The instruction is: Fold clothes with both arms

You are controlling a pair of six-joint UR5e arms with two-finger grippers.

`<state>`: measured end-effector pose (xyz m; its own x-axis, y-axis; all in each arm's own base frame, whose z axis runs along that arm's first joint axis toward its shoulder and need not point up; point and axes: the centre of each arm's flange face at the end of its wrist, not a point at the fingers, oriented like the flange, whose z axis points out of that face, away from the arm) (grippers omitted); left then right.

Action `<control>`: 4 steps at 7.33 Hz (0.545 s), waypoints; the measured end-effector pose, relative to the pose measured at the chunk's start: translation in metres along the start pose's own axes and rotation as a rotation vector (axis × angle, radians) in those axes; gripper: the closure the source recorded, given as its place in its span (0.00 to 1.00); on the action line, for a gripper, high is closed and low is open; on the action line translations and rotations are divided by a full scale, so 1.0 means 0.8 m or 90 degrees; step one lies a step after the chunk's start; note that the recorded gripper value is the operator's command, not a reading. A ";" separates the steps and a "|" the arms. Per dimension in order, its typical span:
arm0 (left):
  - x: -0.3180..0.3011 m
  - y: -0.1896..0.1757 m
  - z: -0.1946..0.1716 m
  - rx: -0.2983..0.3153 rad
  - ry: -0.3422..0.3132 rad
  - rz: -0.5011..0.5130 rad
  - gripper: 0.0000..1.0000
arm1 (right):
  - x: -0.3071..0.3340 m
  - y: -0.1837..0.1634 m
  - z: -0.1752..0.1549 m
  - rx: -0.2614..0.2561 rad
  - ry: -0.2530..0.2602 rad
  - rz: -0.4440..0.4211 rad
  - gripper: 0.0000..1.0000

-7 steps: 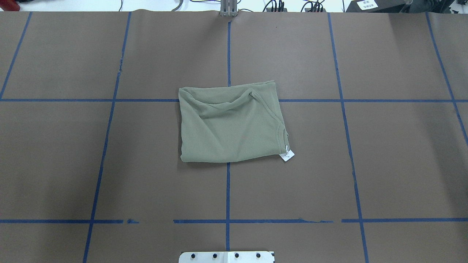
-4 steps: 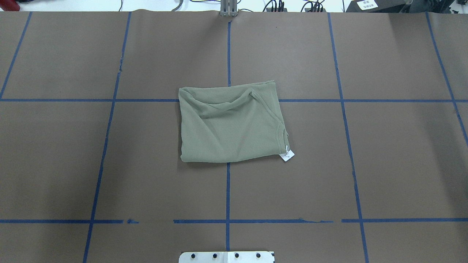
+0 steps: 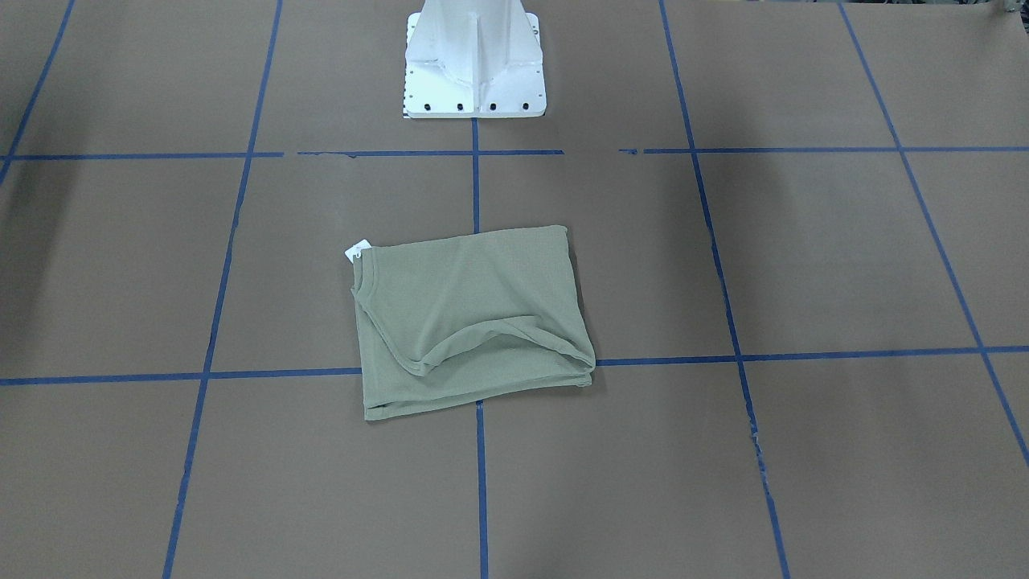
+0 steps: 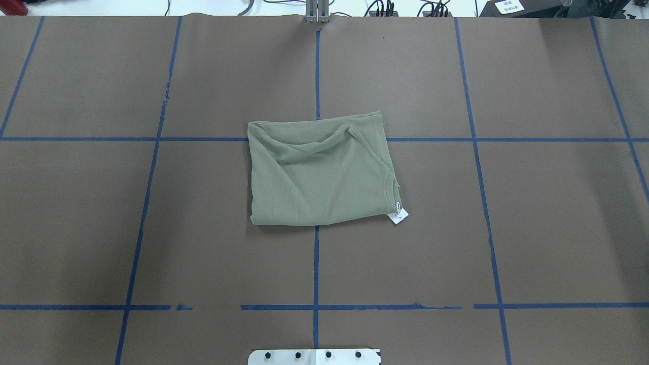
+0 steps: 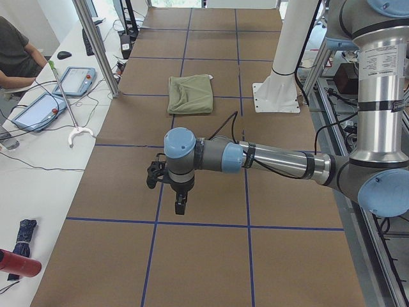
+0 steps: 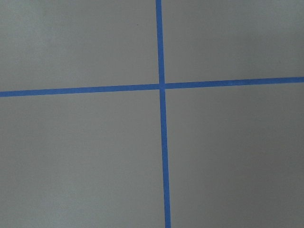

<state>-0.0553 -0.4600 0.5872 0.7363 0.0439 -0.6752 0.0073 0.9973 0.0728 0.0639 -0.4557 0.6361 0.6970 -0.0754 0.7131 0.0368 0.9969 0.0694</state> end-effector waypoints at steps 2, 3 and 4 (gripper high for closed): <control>0.000 0.000 -0.001 0.001 0.000 0.000 0.00 | 0.000 -0.001 0.000 0.000 0.001 0.002 0.00; 0.000 0.000 -0.001 0.001 0.000 0.000 0.00 | 0.000 -0.001 0.001 -0.001 0.003 0.013 0.00; 0.001 0.000 -0.001 0.001 0.000 0.001 0.00 | 0.000 -0.001 0.001 -0.001 0.004 0.030 0.00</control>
<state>-0.0553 -0.4603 0.5861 0.7367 0.0455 -0.6747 0.0073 0.9971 0.0752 0.0637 -0.4563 0.6367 0.7027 -0.0283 0.7109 0.0045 0.9994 0.0354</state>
